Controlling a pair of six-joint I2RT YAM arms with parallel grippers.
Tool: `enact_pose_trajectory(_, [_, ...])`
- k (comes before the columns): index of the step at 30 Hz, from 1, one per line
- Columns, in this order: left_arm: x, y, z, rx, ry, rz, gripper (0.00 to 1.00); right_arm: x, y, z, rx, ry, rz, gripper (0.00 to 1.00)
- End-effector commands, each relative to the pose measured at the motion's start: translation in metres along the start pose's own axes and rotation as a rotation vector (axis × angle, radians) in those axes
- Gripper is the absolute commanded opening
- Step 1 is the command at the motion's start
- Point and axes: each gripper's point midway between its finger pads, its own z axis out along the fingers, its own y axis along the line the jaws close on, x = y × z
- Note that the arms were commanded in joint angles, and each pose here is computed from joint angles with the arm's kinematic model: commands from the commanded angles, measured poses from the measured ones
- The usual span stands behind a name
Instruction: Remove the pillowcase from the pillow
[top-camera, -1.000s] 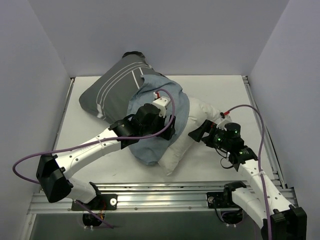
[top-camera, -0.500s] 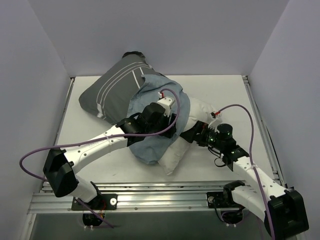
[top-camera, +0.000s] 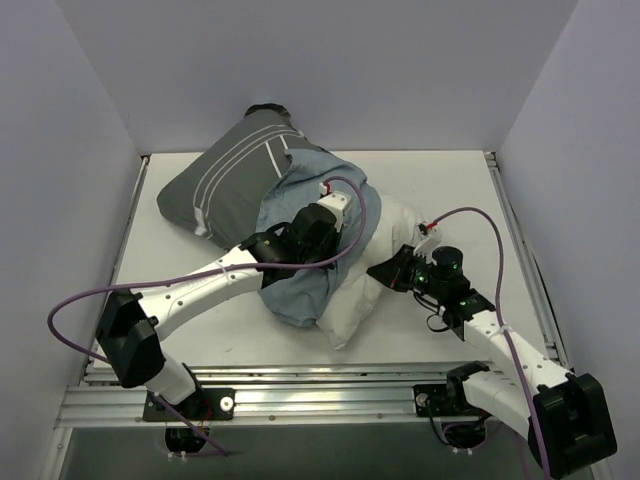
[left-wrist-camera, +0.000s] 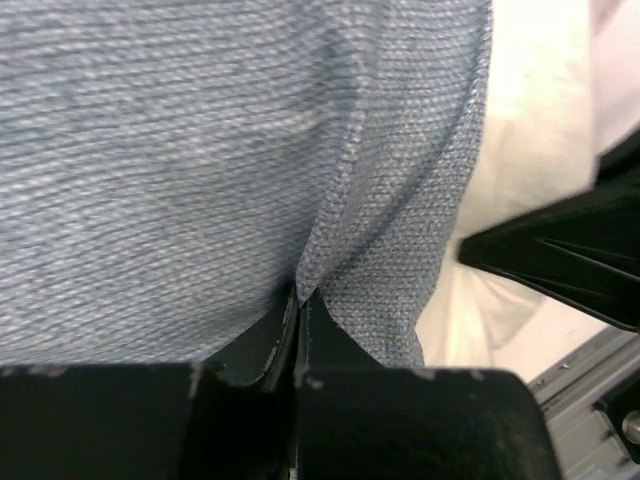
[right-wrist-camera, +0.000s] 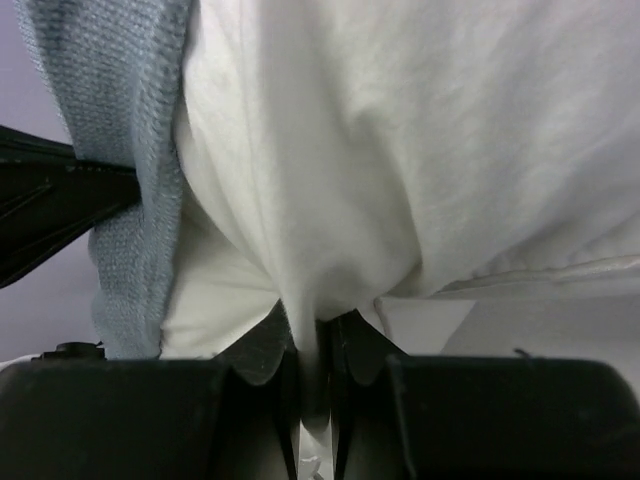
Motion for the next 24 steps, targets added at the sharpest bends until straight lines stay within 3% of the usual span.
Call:
enact_pose_trajectory(1, [-0.034,0.048,-0.017,-0.174,-0.077,0.028,0.02,-0.03,0.031,-0.013,-0.048,-0.053,-0.066,0.0])
enact_pose_trajectory(7, [-0.045,0.114,-0.041,-0.381,-0.102,0.042,0.02,-0.09,0.06,-0.055,-0.009,-0.176,-0.125,0.0])
enact_pose_trajectory(15, [-0.034,0.195,-0.07,-0.649,-0.083,0.005,0.02,-0.125,0.097,-0.082,-0.024,-0.202,-0.111,0.0])
enact_pose_trajectory(22, [-0.032,0.164,-0.049,-0.455,-0.105,-0.066,0.03,-0.095,0.09,-0.06,-0.02,-0.067,-0.191,0.0])
enact_pose_trajectory(23, [-0.031,0.161,-0.045,-0.441,-0.102,-0.073,0.06,-0.09,0.091,-0.056,-0.009,-0.059,-0.208,0.02])
enact_pose_trajectory(24, [-0.031,0.158,-0.043,-0.423,-0.098,-0.073,0.08,-0.085,0.091,-0.053,0.004,-0.053,-0.228,0.12])
